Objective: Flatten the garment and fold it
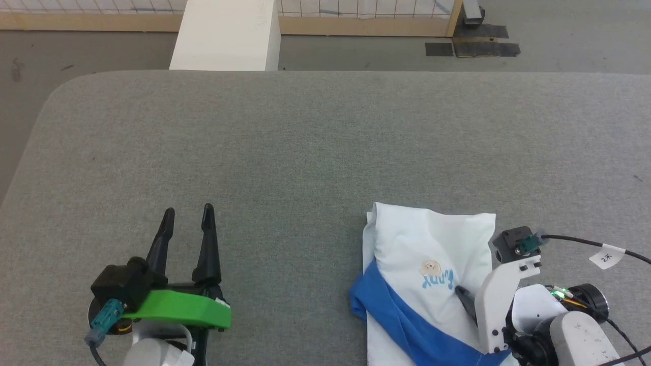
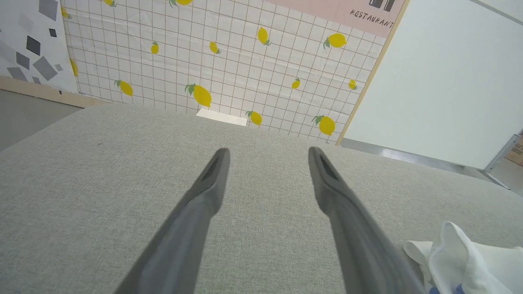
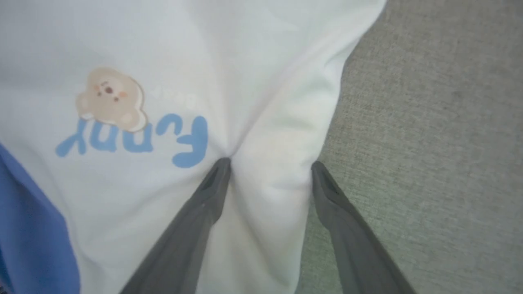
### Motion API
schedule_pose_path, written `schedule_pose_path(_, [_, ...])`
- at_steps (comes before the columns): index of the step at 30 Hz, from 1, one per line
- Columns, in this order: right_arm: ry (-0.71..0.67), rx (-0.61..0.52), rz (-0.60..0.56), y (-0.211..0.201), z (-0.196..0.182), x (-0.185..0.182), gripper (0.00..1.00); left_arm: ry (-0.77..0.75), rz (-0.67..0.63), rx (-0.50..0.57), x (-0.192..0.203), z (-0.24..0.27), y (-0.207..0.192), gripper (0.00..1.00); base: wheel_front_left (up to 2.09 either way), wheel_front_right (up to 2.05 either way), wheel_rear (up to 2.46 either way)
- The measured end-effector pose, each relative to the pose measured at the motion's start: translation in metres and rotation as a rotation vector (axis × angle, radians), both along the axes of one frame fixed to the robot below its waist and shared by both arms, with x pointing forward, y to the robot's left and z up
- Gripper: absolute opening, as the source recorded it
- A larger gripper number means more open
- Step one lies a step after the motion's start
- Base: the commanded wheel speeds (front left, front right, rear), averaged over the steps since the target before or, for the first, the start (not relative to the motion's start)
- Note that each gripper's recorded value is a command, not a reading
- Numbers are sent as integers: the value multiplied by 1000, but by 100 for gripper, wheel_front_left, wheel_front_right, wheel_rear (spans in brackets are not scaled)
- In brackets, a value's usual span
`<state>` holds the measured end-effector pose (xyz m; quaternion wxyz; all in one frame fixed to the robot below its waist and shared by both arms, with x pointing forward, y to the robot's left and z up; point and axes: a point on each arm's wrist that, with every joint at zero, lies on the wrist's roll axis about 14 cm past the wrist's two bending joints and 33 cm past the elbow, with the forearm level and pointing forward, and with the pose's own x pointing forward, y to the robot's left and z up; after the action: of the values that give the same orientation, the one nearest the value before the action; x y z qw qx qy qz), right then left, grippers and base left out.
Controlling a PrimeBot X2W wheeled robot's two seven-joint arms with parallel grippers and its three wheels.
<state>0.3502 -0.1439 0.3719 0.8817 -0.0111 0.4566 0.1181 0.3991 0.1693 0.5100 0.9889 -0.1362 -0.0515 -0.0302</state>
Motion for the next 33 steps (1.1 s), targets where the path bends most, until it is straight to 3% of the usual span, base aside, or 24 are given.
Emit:
schedule_pose_path(3, [22,1,22,5,-3,0,100,0,9,2,0,0,3,100,0,0,0])
schedule_pose_path(5, [23,-8,35,4,-3,1,0,1,11,2,-1,0,4,100,0,0,0])
schedule_pose_path(13, [-21,-21,81,-3,6,-1,0,-5,1,-1,3,2,0,100,0,0,0])
schedule_pose_path(17, [-37,-121,84,-44,16,-5,0,-7,-35,-5,10,1,-13,100,0,0,0])
schedule_pose_path(24, [-47,-258,-17,-126,43,-9,0,-3,-158,-18,30,-4,-57,100,0,0,0])
schedule_pose_path(33, [-76,-372,-242,-224,64,0,0,-28,-302,-29,72,-6,-116,100,0,0,0])
